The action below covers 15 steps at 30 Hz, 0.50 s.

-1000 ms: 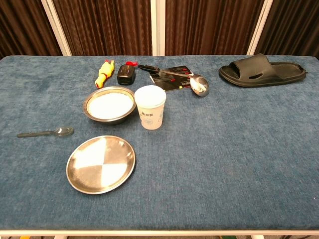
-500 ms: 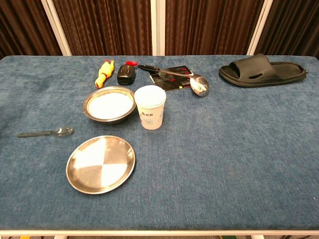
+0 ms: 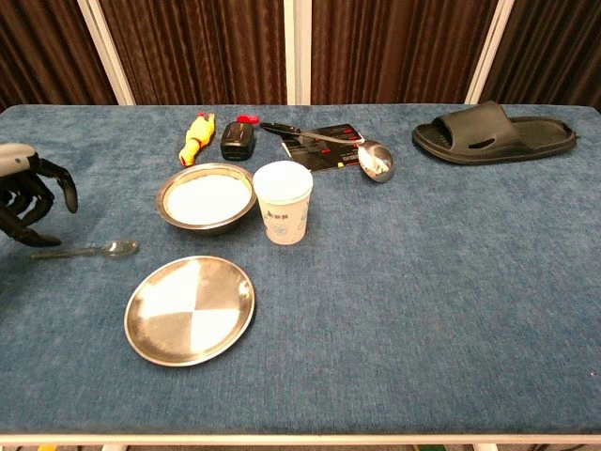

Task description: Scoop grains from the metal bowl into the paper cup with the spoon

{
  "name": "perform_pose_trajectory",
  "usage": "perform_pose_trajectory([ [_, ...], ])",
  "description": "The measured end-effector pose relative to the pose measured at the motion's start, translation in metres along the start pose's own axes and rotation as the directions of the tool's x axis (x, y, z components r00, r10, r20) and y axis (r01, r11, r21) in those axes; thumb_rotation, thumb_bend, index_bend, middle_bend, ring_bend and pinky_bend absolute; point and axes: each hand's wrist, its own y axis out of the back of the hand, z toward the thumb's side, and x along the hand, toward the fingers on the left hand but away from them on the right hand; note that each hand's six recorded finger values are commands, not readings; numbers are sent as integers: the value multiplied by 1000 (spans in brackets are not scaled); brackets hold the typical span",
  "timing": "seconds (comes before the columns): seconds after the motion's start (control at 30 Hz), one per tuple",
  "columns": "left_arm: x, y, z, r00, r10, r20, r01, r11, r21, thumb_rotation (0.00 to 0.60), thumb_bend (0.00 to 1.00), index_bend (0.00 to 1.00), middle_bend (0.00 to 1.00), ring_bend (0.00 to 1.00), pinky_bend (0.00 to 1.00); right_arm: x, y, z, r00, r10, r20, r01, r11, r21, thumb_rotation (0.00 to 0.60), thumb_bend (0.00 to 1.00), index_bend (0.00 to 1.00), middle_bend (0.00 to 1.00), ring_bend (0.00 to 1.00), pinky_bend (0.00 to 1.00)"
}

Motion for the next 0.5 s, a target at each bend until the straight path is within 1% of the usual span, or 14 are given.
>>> perform_pose_trajectory([
  [0.17, -1, -15, -1, 999, -28, -30, 27, 999, -23, 600, 304, 543, 885, 849, 974, 2, -1, -2, 1000, 6, 10, -6, 1000, -3, 600, 257, 32, 217, 0, 103],
  [0.37, -3, -28, -5, 997, -35, -67, 32, 999, -40, 600, 360, 552, 901, 862, 988, 2, -2, -1, 1000, 10, 8, -10, 1000, -5, 600, 257, 32, 218, 0, 103],
  [0.5, -4, -31, -7, 996, -32, -80, 29, 999, -38, 600, 379, 551, 902, 862, 988, 2, -3, -2, 1000, 13, 11, -13, 1000, -6, 600, 257, 32, 218, 0, 103],
])
